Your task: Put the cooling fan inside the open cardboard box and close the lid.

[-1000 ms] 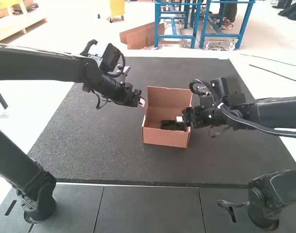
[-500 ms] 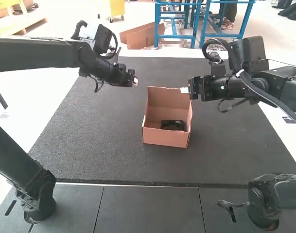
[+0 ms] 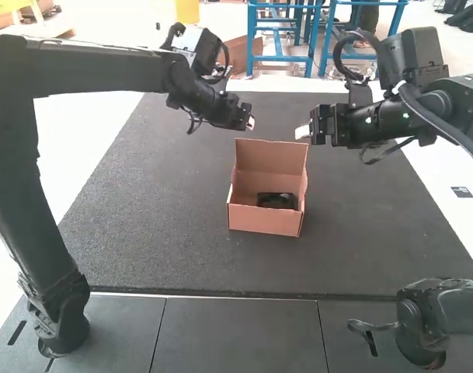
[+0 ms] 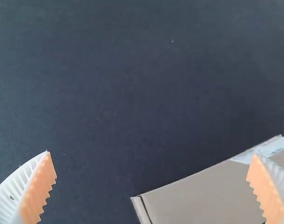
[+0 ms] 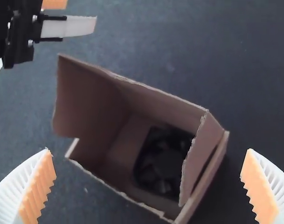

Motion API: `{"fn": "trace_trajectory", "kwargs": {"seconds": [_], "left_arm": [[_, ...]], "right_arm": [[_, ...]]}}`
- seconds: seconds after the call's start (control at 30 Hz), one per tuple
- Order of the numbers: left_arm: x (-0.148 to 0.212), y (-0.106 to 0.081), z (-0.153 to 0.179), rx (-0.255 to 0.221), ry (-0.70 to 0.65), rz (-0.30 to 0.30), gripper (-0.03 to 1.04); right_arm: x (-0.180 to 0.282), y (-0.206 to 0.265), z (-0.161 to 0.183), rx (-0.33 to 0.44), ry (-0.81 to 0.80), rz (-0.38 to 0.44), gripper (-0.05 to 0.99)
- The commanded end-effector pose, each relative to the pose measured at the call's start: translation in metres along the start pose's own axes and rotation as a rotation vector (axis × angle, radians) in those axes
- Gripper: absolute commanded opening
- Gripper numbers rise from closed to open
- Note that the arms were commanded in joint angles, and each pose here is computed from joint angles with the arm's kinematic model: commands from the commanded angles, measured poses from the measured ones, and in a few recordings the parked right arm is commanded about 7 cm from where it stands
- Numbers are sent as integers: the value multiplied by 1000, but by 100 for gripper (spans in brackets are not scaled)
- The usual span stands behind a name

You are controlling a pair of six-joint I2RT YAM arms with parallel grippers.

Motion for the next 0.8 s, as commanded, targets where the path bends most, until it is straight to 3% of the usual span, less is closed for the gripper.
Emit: {"fn": "trace_trajectory", "kwargs": {"seconds": [0.0,0.43,0.77], "left_arm": [[5,-22,-1,-48,8,48,97],[0,-42,43,-109,193,69,97],[-15,-42,87,-109,320,96,97]], "right_arm": [[7,1,-11,-16,-21,-30,91],[12,-1,-25,-46,-7,-52,90],[12,1,-12,-68,83,-72,90]]}}
Point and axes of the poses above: each hand's point on the last joint's axis, 136 mm out from that joint toward the fingers, its own x axis back along the fingers, its own y axis along the line the jaws close on, z = x × y, the point moved 9 cm from there along x, back along the fingers, and after that the axes turned 13 degrees about x, right-handed, at the moved point
